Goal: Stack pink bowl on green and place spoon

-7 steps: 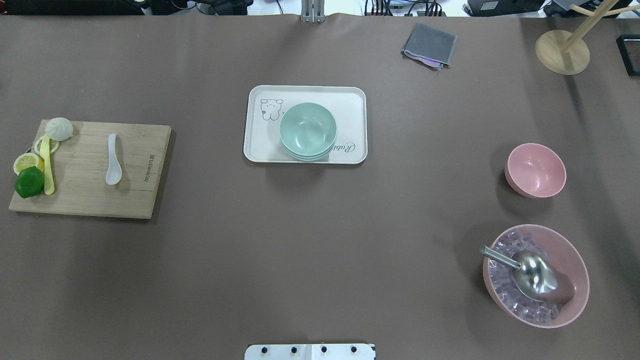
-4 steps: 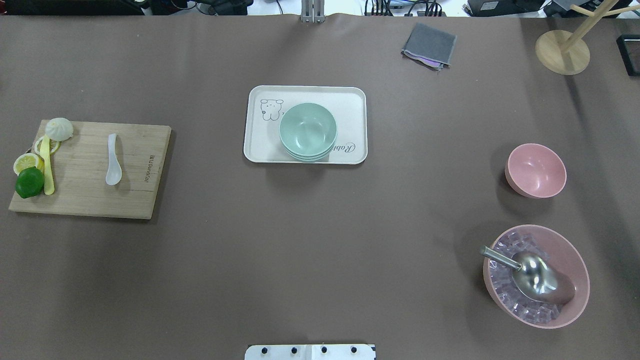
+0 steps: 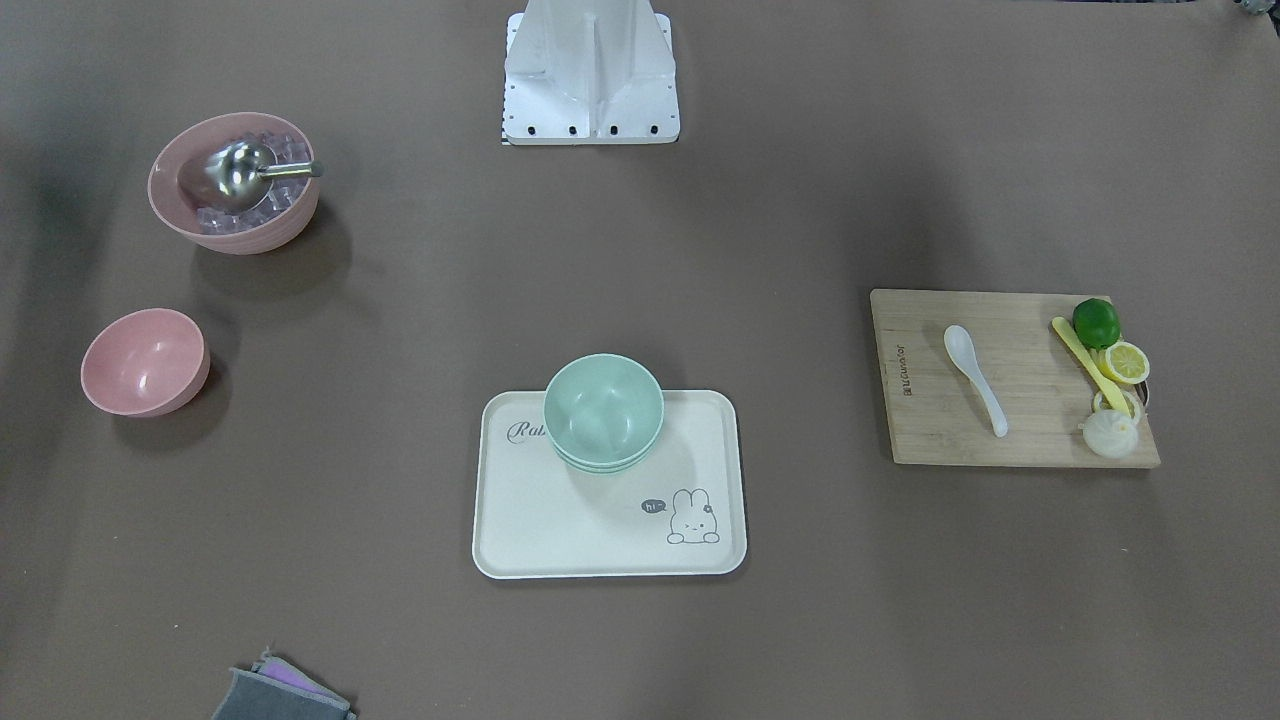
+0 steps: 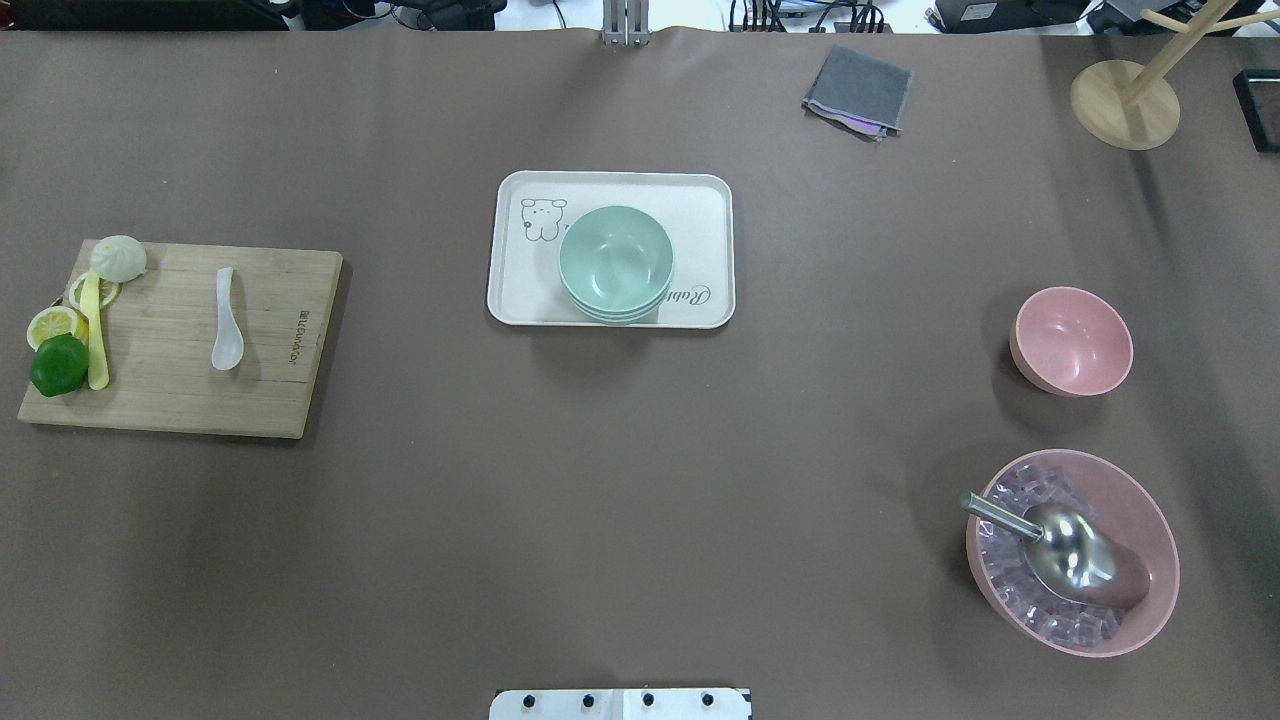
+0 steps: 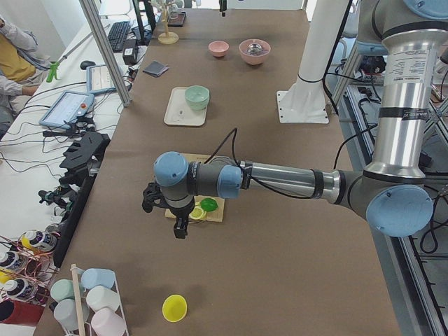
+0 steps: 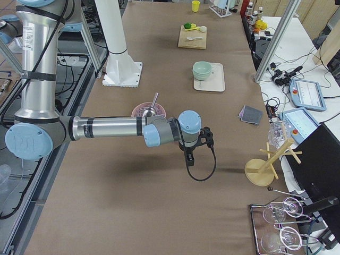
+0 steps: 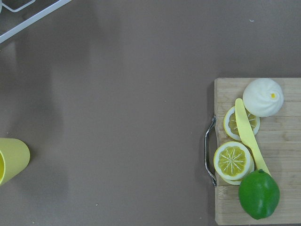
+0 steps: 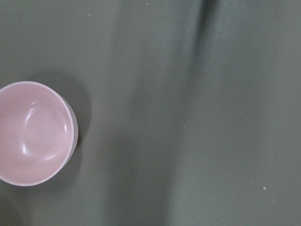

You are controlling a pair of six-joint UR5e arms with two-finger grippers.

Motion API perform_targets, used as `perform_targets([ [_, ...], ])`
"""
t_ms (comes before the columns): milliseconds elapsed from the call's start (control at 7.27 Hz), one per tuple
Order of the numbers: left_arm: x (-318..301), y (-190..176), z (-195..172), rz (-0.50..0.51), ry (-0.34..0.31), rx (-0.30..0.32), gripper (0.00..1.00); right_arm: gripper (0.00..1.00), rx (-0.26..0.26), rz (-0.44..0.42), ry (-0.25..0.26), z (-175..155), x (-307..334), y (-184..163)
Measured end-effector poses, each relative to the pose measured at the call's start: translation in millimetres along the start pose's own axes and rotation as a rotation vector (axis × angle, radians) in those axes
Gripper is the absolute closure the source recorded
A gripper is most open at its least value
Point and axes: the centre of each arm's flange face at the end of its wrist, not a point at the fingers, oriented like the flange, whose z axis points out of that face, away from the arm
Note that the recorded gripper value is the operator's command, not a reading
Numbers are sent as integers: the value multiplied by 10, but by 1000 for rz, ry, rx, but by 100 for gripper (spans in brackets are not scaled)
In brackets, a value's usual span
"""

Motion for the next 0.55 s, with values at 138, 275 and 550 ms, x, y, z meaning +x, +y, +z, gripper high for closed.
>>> perform_targets([
  [138,2,1,3,1,0,0,2,1,-4,0,-8,15,-24,-2],
  [275,8,0,1,-12,1,1,2,2,-17,22,-19,75,-84,-16],
  [550,32,-12,-7,-56,6,8,2,5,-46,91,-28,308,-402,-135],
])
